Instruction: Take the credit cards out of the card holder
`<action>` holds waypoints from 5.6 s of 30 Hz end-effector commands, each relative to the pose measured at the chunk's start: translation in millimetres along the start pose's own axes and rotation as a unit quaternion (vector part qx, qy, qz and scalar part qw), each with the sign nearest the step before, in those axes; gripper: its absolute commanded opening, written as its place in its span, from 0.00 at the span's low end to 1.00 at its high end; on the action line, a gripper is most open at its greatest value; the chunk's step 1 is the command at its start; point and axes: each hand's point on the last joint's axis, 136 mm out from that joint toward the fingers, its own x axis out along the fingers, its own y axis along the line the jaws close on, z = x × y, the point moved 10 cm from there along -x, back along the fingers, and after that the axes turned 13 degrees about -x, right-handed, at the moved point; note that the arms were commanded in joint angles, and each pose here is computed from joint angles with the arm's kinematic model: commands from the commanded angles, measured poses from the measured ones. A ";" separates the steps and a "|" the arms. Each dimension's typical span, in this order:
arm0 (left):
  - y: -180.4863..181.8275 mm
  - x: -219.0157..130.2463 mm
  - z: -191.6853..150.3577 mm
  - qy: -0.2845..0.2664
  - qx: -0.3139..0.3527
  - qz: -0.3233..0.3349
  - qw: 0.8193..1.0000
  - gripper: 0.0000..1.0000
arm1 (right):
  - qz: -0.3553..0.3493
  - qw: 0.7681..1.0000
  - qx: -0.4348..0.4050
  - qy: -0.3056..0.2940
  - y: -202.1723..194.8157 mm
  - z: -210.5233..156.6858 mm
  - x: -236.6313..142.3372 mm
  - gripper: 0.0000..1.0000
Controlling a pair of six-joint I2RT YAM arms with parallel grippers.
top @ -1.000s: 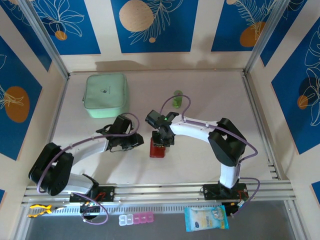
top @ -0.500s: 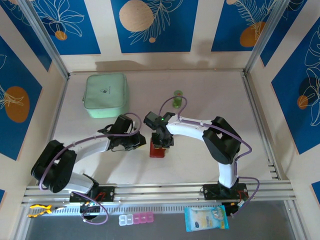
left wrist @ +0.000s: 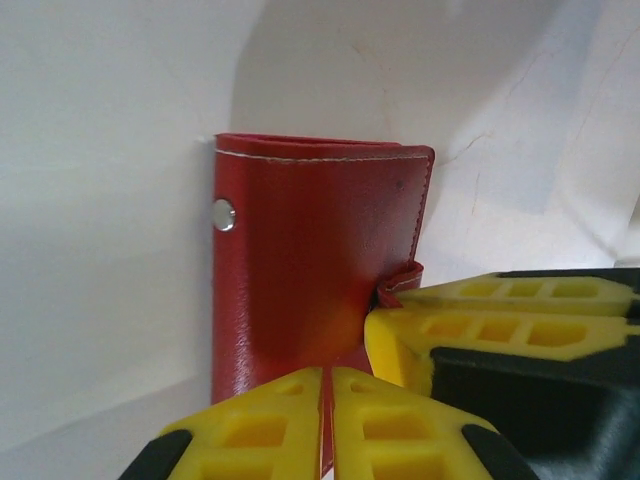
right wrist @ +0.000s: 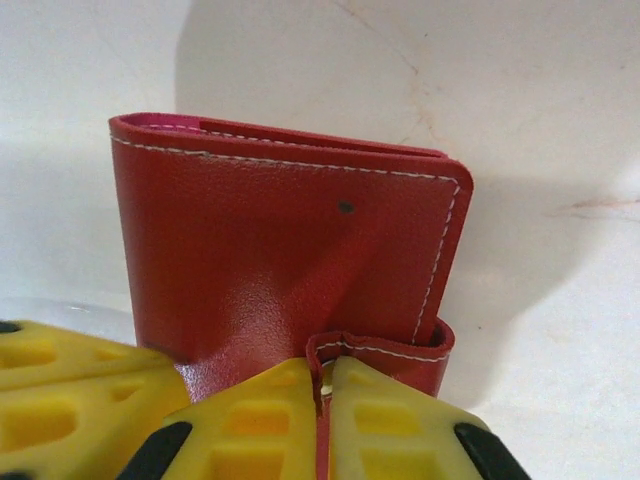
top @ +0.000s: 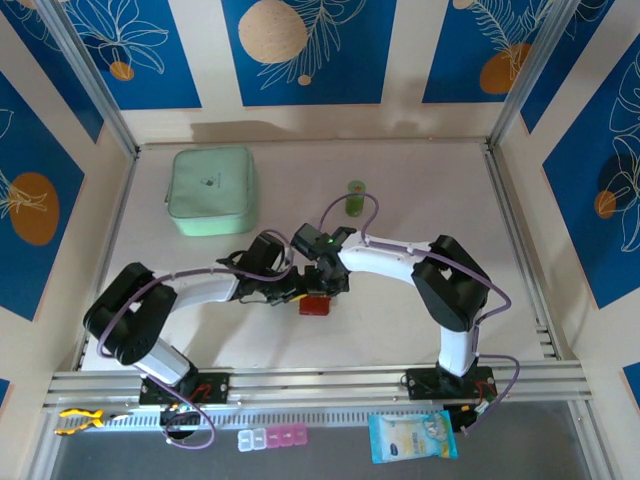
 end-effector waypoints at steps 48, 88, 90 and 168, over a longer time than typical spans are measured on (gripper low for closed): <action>14.2 12.1 -3.4 0.015 -0.038 0.040 0.998 0.21 | 0.107 0.992 0.070 -0.021 -56.4 -19.8 10.1 0.20; -10.7 -63.0 -2.8 -0.133 0.049 0.028 0.989 0.39 | 0.122 0.990 -0.029 -0.063 -59.1 -11.3 -56.9 0.02; -11.0 -63.6 -2.8 -0.133 0.051 0.026 0.990 0.39 | 0.123 0.990 -0.030 -0.062 -56.3 -9.2 -59.2 0.02; 35.5 -1.3 -1.3 -0.041 -0.012 0.073 0.996 0.12 | -0.069 0.997 -0.031 0.000 -103.8 -26.1 -3.5 0.21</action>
